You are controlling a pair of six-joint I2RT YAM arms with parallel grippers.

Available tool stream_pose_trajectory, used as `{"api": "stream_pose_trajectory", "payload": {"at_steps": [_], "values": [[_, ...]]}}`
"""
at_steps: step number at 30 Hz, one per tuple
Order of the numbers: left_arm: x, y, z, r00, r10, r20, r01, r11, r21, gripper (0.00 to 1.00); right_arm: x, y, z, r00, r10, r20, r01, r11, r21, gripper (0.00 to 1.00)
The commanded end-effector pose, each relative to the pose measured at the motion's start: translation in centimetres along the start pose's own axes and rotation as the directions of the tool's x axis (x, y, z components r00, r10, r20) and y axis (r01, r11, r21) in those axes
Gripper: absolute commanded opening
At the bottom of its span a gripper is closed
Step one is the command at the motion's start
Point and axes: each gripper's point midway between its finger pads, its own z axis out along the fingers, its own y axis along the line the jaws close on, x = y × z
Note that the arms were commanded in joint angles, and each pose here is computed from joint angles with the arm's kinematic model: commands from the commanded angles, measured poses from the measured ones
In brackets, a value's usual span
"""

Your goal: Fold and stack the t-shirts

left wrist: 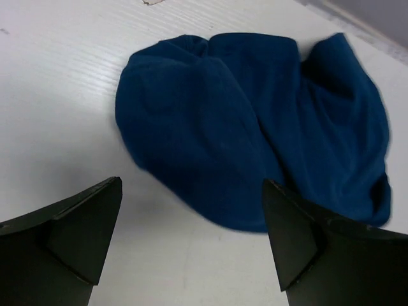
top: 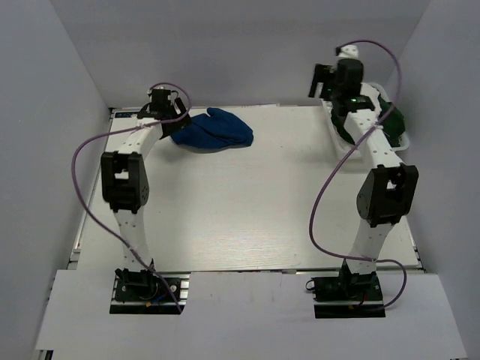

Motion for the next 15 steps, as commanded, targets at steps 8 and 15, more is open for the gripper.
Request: {"api": "stream_pose_trajectory", "payload": {"at_steps": [8, 15], "values": [[-0.5, -2.9, 7.5, 0.996, 0.016, -0.090, -0.008, 0.996, 0.087, 0.57, 8.9, 17.8, 1.2, 0.970, -0.232, -0.078, 0.184, 0.900, -0.394, 0.90], [0.3, -2.7, 5.1, 0.997, 0.043, -0.061, -0.034, 0.990, 0.136, 0.00, 17.0, 24.1, 3.0, 0.921, -0.365, -0.138, 0.248, 0.820, -0.516, 0.90]]}}
